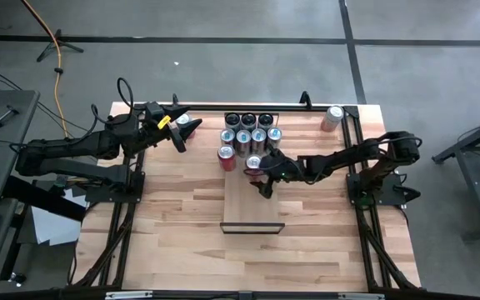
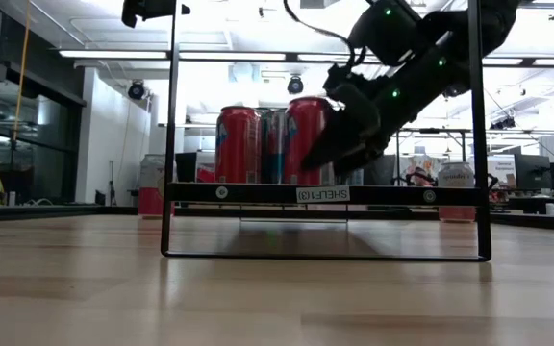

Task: Place canned beverage on shelf
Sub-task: Put the red soda can on the shelf aligned with the other red soda can

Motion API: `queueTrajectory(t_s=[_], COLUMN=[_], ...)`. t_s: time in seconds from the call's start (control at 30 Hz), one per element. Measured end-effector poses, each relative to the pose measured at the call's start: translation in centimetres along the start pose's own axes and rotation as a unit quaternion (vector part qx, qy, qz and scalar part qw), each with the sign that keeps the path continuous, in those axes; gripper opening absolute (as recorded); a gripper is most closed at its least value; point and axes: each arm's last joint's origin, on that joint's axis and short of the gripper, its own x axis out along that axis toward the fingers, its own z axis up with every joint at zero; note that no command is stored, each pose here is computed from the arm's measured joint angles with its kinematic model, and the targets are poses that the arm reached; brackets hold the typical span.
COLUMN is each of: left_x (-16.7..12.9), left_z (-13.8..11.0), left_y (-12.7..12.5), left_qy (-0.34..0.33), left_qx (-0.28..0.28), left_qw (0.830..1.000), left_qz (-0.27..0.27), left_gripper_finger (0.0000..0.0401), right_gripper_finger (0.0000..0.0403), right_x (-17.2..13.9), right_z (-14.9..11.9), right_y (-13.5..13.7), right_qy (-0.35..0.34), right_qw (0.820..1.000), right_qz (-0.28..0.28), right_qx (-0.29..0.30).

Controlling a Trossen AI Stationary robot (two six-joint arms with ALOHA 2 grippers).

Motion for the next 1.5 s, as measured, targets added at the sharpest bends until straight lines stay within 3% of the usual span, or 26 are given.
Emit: queueTrajectory(t_s=[0.47,0.73,0.83,1.0,1.17,1.3,1.5], left_x=[0.0,0.0,0.0,0.0,0.0,0.0,0.0], left_z=[0.0,0.0,0.0,0.0,0.0,0.0,0.0], left_y=[0.0,0.0,0.0,0.0,0.0,0.0,0.0], left_qy=[0.0,0.0,0.0,0.0,0.0,0.0,0.0], left_qx=[0.0,0.0,0.001,0.022,0.027,0.027,0.027], left_qw=[1.0,1.0,1.0,1.0,1.0,1.0,1.0], left_qz=[0.0,0.0,0.0,0.0,0.001,0.001,0.001], left_gripper_finger=[0.0278,0.0278,0.0278,0.0278,0.0278,0.0278,0.0278], right_gripper_finger=[0.0382,0.0382,0.0382,0.0382,0.0382,0.0382,0.0382], right_x=[-4.8,-9.4,-11.4,-13.7,-14.8,-15.0,-15.0], right_z=[1.0,0.6,0.7,1.7,3.4,4.9,6.3], right_y=[-0.9,-2.0,-2.4,-2.4,-2.1,-1.7,-1.5], right_qy=[0.046,0.107,0.105,0.049,-0.035,-0.105,-0.18], right_qw=[0.998,0.992,0.993,0.996,0.977,0.97,0.961], right_qz=[-0.01,-0.034,-0.035,-0.006,0.045,0.077,0.08], right_qx=[-0.05,-0.063,-0.043,0.071,0.205,0.206,0.196])
